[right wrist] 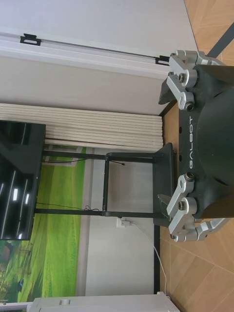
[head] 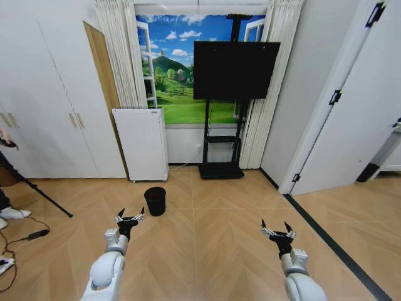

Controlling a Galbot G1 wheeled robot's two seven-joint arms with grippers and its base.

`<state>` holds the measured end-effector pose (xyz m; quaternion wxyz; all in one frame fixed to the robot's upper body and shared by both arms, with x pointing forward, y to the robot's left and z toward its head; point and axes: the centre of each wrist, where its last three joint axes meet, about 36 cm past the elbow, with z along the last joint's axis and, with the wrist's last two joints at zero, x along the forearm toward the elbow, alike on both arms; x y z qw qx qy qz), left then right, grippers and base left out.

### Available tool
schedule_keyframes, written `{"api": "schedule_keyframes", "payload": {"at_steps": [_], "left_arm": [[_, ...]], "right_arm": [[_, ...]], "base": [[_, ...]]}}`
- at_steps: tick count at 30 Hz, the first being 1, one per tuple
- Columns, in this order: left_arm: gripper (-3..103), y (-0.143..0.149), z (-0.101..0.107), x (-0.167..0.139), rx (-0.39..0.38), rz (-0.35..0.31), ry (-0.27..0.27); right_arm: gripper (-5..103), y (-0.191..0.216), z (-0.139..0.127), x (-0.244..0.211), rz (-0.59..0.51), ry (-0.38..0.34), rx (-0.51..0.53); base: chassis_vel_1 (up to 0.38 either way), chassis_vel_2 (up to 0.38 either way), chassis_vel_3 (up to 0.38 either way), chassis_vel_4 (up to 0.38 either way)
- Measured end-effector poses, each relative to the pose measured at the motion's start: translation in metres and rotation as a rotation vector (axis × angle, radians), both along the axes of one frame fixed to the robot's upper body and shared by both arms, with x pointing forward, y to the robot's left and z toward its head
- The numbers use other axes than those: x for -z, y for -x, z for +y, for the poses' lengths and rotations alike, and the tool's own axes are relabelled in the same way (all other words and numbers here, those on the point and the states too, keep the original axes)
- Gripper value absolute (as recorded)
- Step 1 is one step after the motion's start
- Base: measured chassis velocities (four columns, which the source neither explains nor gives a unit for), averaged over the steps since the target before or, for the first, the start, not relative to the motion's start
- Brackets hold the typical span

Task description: Pick up the trash bin and place the garbage on the floor into it.

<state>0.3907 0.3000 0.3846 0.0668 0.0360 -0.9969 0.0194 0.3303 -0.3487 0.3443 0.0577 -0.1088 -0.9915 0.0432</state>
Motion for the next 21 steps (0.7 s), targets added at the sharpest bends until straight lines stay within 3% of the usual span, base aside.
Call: {"api": "schedule_keyframes", "payload": {"at_steps": [21], "left_arm": [[100,0.0000,0.0000,0.0000,0.000,0.000,0.000]], "right_arm": [[100,0.0000,0.0000,0.0000,0.000,0.000,0.000]], "base": [[0.000,0.000,0.000,0.000]]}}
